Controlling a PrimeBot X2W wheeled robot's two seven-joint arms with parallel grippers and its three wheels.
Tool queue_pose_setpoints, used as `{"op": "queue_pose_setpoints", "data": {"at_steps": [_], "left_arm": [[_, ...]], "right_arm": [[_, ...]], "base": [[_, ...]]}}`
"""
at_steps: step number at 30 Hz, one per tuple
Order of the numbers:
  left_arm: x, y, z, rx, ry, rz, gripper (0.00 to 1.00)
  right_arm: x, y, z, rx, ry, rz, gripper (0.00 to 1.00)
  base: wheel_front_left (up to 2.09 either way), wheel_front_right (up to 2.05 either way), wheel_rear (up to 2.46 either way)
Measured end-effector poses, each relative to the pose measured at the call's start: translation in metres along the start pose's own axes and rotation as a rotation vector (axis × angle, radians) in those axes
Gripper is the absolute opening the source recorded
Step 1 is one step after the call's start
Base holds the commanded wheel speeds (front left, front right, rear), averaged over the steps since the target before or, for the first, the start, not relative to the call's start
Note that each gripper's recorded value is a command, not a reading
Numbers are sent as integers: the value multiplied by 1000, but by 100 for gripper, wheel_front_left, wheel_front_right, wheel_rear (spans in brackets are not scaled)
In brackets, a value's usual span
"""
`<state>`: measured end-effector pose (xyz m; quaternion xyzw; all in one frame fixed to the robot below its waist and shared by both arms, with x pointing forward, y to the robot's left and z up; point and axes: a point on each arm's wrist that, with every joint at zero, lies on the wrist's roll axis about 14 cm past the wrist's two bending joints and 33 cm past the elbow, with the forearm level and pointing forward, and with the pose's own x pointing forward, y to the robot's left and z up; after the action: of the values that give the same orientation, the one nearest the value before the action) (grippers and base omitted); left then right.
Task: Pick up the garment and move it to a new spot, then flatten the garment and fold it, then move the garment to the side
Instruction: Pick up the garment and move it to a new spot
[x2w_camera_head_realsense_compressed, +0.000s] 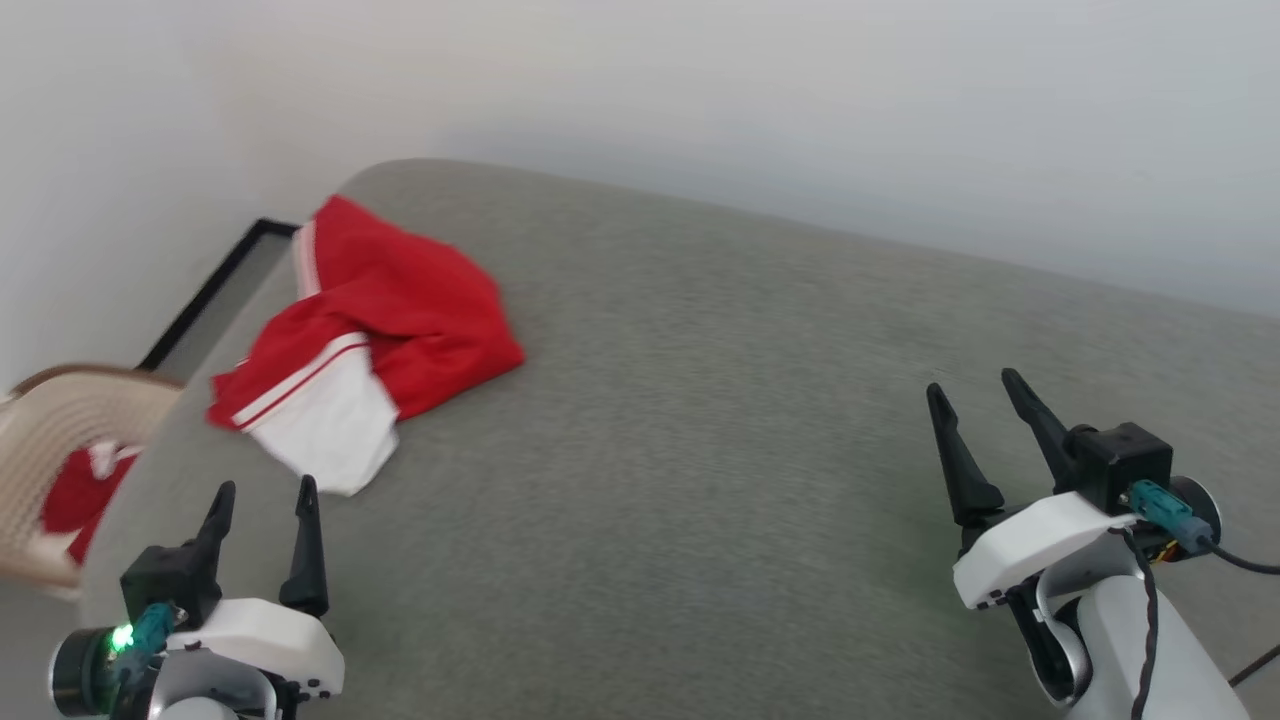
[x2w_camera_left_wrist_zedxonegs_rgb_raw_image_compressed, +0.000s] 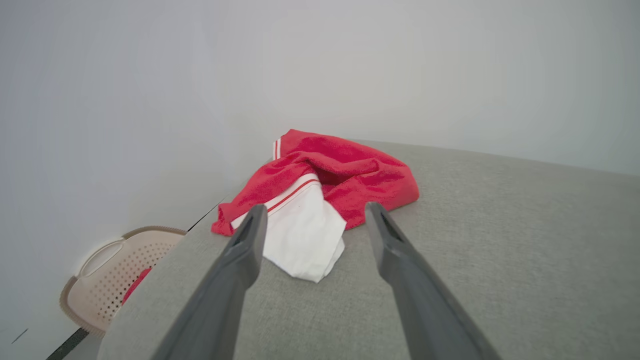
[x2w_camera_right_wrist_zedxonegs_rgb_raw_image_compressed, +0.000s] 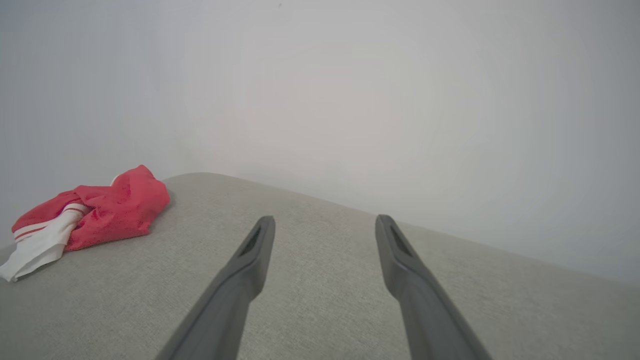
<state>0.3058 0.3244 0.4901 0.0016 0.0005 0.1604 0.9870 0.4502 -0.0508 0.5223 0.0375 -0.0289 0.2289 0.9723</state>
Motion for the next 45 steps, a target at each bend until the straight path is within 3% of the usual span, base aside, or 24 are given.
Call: {"op": "queue_pose_setpoints", "data": {"at_steps": [13,20,25,29,36,38,41,45], "left_arm": [[-78,72,-11,-77,3,290,100],[-87,76,-12,-89,4,335,100],[-82,64,-16,-91,19,287,100],[-56,59,-1,-30,-3,207,100],[38,47,45,23,-62,77,100],[68,46,53,-10,-53,69,100],[107,43,52,43,16,28,100],[152,30,34,-13,154,-7,100]], "right_arm": [[38,118,-18,62,41,298,100],[45,137,-24,69,56,357,100],[48,128,-25,72,55,335,100],[48,120,-26,67,50,319,100],[61,77,-33,54,43,241,100],[63,62,-38,59,47,211,100],[65,42,-44,64,50,167,100],[64,14,-57,76,66,101,100]], "base": [[0,0,0],[0,0,0],[0,0,0],[0,0,0],[0,0,0],[0,0,0],[0,0,0],[0,0,0]]}}
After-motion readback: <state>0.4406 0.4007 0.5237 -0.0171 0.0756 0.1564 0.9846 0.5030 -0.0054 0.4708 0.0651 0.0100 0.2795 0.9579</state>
